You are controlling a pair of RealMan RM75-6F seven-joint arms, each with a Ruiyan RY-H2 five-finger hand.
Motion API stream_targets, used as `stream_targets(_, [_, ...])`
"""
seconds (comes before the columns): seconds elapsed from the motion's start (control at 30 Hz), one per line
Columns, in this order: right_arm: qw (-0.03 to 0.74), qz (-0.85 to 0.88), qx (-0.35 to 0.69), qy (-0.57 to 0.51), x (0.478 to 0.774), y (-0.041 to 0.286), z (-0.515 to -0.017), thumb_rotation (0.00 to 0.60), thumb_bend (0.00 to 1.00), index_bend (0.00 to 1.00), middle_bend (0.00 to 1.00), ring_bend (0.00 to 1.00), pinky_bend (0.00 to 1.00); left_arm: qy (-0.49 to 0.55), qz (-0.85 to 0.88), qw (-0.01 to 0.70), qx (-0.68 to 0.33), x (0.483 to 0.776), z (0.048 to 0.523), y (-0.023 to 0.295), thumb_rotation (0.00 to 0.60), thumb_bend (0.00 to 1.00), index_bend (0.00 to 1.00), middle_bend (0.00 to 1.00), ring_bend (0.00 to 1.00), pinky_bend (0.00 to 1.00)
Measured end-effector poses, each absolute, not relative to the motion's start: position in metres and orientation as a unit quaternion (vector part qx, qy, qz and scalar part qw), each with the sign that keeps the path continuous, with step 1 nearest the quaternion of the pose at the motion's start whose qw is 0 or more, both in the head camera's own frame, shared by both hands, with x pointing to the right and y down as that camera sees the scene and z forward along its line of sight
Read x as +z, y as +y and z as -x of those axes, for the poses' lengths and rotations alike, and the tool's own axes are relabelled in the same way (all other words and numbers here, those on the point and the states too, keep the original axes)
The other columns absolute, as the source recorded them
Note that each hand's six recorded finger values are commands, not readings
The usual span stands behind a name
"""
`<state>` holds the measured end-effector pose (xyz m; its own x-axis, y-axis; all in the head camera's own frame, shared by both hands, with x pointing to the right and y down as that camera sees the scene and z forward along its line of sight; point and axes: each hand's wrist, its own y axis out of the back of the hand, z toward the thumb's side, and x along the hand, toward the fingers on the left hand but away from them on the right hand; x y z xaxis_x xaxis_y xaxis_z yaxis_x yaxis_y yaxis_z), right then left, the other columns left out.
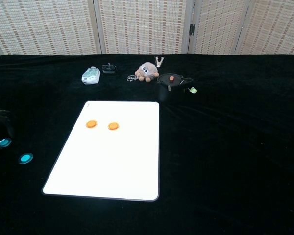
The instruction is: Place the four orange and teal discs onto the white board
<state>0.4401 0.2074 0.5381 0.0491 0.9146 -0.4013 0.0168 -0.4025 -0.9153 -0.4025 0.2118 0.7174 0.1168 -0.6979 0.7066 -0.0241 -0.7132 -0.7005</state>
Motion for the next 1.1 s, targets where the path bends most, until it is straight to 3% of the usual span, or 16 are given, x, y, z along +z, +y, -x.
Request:
stream_targets(0.77, [0.394,0.609,0.572,-0.382,0.536,0.206,-0.437,0.600,0.43,0.00,0.00,0.00,0.00,0.266,0.694,0.284,-0.606,0.721,0.401,0.211,0.600,0.45,0.53,0.16,0.04,0.00])
stream_targets(1.1, [0.395,0.608,0.572,-0.382,0.535,0.206,-0.437,0.600,0.43,0.00,0.00,0.00,0.00,0.275,0.713,0.301,-0.570,0.702,0.381,0.196,0.600,0.45,0.52,0.16,0.05,0.00])
